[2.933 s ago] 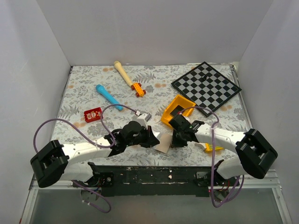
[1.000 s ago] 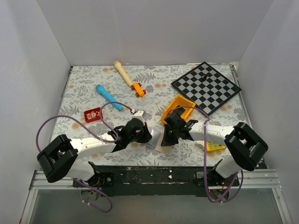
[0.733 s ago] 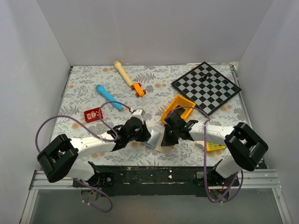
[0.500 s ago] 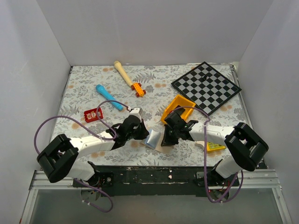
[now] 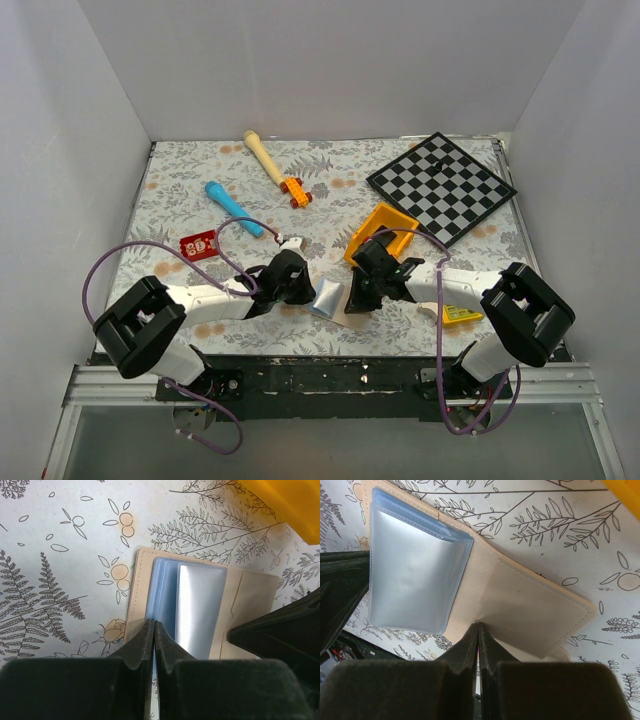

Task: Put the credit cards into the card holder
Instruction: Open the card holder at the center of the board.

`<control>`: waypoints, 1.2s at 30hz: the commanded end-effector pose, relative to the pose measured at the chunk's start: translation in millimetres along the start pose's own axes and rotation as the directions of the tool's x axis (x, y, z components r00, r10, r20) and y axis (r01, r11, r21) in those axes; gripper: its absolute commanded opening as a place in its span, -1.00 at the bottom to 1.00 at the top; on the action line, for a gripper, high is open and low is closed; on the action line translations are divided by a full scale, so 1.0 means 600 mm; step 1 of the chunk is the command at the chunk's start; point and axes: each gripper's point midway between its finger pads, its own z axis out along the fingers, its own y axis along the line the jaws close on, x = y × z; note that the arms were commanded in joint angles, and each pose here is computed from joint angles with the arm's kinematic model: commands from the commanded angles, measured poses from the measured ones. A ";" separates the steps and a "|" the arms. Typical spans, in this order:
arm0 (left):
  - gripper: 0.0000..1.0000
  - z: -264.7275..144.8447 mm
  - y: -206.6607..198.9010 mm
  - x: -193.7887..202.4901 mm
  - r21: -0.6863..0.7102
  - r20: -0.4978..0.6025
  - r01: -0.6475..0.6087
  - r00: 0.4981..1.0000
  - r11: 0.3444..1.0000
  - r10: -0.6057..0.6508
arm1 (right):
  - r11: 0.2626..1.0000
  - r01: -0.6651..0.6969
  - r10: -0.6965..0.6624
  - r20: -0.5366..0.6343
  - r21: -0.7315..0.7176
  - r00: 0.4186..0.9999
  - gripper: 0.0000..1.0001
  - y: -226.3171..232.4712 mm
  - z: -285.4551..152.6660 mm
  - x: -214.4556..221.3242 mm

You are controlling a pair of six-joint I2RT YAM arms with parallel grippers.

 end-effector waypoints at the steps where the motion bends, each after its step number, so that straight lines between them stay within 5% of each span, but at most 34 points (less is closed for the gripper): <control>1: -1.00 -0.008 0.017 -0.006 -0.049 0.017 -0.002 1.000 0.999 0.003 | 0.995 -0.003 0.005 -0.025 0.095 1.000 -0.86 -0.047 0.011 0.023; 18: -1.00 -0.020 0.052 0.007 -0.130 0.011 -0.008 1.000 0.991 0.010 | 0.995 -0.006 0.009 -0.034 0.097 0.999 -0.87 -0.043 0.015 0.027; 36: -1.00 -0.011 -0.048 0.015 0.090 -0.029 -0.052 0.998 0.995 0.055 | 0.997 -0.012 0.016 -0.052 0.078 0.999 -0.88 -0.039 0.023 0.033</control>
